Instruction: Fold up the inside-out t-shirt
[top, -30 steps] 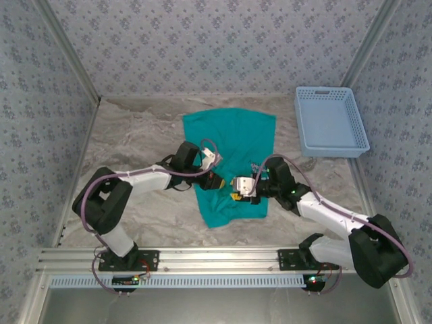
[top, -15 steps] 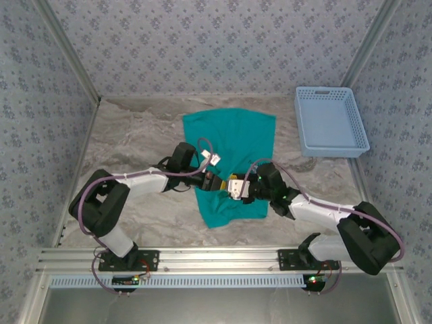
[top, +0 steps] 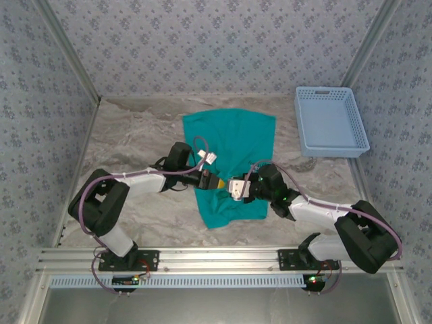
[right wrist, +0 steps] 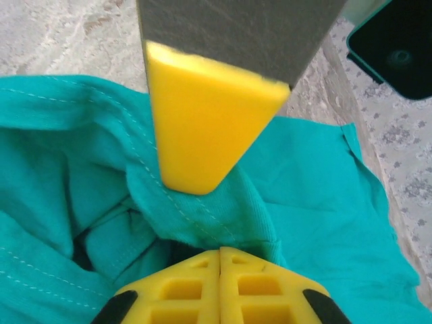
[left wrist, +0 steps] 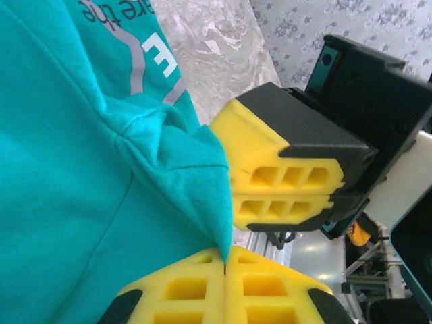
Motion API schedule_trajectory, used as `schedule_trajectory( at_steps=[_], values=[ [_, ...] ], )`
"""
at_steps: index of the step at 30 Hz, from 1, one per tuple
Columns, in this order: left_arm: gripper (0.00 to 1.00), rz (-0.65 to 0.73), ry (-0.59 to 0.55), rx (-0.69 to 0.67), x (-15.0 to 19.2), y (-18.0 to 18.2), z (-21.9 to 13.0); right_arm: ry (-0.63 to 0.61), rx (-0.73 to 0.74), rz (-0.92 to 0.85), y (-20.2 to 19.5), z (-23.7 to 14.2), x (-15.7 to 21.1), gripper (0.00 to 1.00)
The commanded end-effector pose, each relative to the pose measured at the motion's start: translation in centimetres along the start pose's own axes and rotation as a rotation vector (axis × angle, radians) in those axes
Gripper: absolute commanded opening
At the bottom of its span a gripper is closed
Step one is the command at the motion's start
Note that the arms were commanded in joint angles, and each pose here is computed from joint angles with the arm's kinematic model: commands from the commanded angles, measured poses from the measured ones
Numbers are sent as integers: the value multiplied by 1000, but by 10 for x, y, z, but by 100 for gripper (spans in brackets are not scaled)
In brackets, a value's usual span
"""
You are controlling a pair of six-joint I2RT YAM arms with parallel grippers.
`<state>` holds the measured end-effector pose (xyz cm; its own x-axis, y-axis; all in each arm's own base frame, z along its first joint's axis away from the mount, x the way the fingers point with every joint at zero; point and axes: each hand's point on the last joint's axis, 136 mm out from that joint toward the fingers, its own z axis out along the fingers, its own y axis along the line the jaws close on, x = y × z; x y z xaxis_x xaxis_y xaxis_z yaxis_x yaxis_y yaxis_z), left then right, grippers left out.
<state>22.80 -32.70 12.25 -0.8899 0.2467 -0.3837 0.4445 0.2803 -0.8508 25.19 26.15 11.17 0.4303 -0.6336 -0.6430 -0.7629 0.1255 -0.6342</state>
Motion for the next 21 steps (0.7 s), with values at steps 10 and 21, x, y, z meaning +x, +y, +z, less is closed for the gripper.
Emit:
schedule_trajectory(
  at_steps=[10,21],
  values=[
    [1,-38,16,101,-1,-15,-1,5,104,-30,-14,18,0,40],
    [1,-80,19,61,4,-3,2,-27,98,-8,-15,12,-7,4]
  ],
)
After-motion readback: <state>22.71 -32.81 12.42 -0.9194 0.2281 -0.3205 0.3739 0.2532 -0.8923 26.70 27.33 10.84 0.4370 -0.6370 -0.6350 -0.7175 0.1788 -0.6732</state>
